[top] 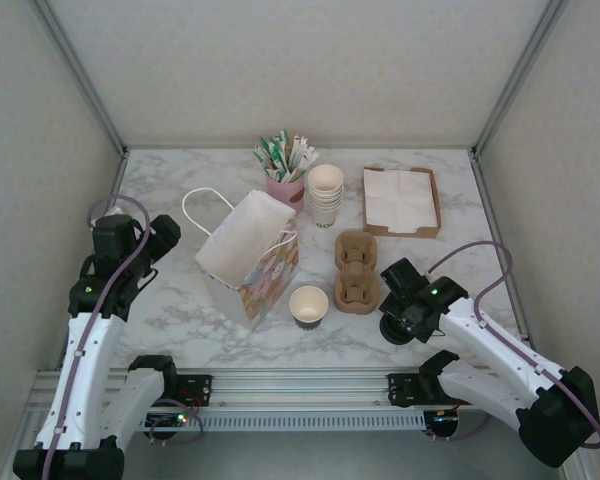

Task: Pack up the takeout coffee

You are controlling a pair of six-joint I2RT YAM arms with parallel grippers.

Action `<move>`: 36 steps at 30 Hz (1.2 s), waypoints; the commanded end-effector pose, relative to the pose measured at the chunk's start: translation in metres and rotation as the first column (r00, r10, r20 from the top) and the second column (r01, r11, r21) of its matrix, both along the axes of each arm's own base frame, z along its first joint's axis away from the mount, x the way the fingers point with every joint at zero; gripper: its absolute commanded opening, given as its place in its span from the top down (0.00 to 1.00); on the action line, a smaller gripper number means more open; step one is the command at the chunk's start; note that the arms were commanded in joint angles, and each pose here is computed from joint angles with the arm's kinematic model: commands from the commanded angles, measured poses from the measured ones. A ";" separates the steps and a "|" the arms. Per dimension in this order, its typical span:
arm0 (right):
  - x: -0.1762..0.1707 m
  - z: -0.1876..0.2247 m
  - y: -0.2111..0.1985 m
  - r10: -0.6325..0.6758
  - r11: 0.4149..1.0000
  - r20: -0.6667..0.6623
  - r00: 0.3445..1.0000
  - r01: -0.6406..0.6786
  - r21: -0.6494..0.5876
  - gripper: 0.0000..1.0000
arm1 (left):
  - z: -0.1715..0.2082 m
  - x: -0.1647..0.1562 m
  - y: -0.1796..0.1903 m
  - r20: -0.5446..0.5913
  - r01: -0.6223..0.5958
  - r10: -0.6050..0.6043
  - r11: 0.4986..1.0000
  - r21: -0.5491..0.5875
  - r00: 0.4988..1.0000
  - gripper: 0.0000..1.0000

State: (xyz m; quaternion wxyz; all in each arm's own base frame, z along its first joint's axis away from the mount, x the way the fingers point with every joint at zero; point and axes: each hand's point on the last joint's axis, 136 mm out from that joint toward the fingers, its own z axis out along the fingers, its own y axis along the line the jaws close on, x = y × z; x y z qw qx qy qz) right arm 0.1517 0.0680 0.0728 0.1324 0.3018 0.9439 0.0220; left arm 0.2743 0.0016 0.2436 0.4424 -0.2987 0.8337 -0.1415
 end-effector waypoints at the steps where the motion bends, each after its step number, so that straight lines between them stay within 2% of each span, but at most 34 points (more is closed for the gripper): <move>1: 0.002 0.008 -0.004 0.005 1.000 0.010 1.000 -0.005 -0.018 0.24 | 0.003 -0.002 0.000 0.004 -0.002 0.002 1.000 -0.017 1.000 0.16; 12: 0.014 0.047 -0.001 0.111 0.994 0.126 0.986 -0.110 -0.016 0.24 | 0.003 -0.002 0.000 0.005 -0.004 0.004 1.000 -0.019 1.000 0.16; 21: 0.031 0.085 0.020 0.310 0.949 0.225 0.924 -0.314 -0.017 0.26 | 0.003 -0.002 0.000 0.005 -0.003 0.003 1.000 -0.019 1.000 0.16; 30: 0.043 0.113 0.072 0.505 0.852 0.311 0.805 -0.523 -0.027 0.27 | 0.004 -0.002 0.000 0.008 -0.005 0.005 1.000 -0.018 1.000 0.16; 36: 0.035 0.122 0.126 0.681 0.721 0.294 0.671 -0.684 -0.108 0.27 | 0.003 -0.002 0.001 0.005 -0.006 0.006 1.000 -0.015 1.000 0.16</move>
